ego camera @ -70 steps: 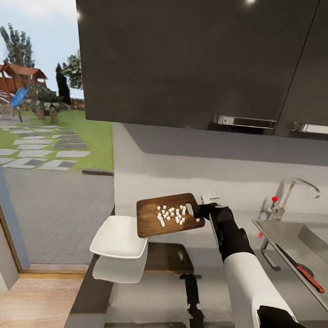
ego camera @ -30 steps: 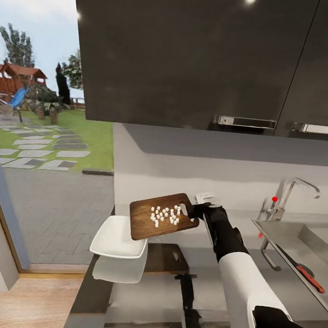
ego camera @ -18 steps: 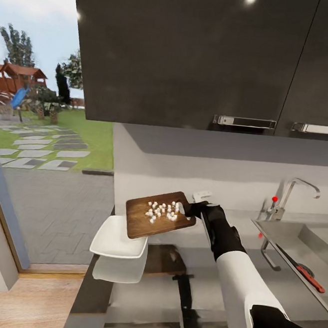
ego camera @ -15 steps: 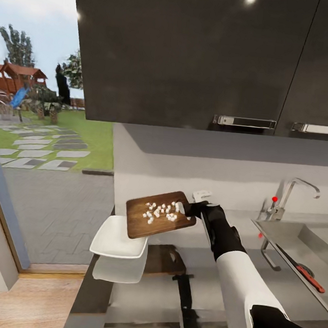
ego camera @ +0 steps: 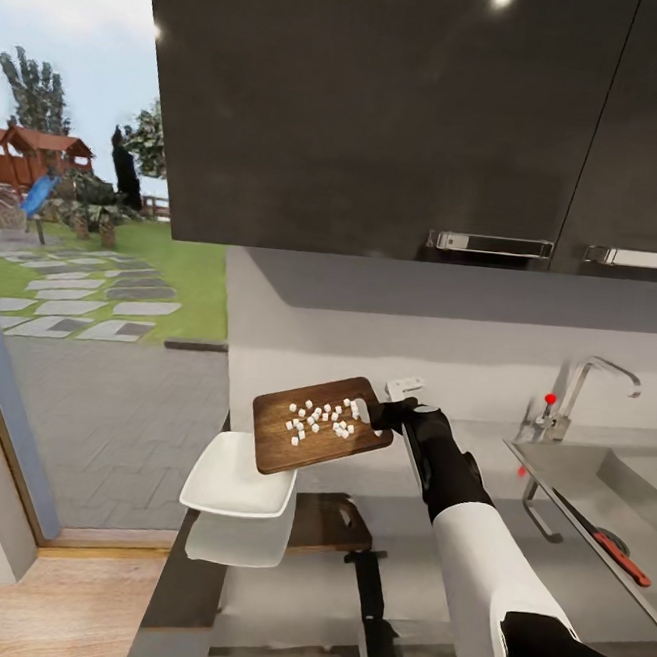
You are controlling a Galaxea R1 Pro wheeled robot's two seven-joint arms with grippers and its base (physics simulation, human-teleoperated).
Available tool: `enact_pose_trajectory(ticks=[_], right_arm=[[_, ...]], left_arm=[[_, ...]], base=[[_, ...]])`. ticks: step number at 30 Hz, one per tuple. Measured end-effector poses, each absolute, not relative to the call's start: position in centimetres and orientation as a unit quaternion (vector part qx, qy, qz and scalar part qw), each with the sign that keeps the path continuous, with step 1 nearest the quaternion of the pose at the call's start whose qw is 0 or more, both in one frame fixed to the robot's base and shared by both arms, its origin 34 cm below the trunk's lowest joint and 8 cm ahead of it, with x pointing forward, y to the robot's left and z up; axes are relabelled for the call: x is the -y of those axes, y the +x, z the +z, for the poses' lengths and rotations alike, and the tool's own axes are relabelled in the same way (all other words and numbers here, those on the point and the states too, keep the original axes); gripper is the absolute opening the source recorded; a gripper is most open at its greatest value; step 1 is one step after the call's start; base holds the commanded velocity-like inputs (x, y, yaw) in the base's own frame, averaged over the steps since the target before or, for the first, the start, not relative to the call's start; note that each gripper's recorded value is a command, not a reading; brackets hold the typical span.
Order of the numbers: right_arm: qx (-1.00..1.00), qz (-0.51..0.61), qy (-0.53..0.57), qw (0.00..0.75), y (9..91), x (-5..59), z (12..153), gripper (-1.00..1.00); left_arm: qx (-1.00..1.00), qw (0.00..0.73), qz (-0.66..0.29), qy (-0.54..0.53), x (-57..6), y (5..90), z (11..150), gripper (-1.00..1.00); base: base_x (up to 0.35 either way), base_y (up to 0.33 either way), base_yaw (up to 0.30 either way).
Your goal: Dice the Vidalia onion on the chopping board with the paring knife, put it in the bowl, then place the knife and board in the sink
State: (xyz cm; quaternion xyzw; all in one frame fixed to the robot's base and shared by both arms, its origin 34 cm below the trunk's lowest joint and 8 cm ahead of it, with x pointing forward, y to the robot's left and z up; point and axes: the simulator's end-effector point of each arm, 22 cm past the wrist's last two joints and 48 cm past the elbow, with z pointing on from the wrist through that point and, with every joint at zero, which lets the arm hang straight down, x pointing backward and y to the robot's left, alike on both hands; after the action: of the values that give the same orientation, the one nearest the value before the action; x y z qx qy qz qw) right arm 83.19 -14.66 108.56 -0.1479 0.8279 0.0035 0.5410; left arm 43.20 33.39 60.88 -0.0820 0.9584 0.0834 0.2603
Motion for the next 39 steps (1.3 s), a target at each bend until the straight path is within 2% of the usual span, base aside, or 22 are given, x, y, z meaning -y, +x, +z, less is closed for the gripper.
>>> enact_pose_trajectory(ticks=[11,39], right_arm=[[-0.827,-0.007,-0.148,0.542,83.1,14.9,108.8,-1.0],[-0.812,-0.035,-0.162,0.56,82.5,14.4,112.1,-1.0]], left_arm=[[-0.949,0.291,0.085,-0.083,-33.5,44.4,61.7,1.0],[-0.943,0.31,0.082,-0.084,-33.5,45.6,63.2,1.0]], base=[[0.0,0.0,0.0],[0.0,0.0,0.0]])
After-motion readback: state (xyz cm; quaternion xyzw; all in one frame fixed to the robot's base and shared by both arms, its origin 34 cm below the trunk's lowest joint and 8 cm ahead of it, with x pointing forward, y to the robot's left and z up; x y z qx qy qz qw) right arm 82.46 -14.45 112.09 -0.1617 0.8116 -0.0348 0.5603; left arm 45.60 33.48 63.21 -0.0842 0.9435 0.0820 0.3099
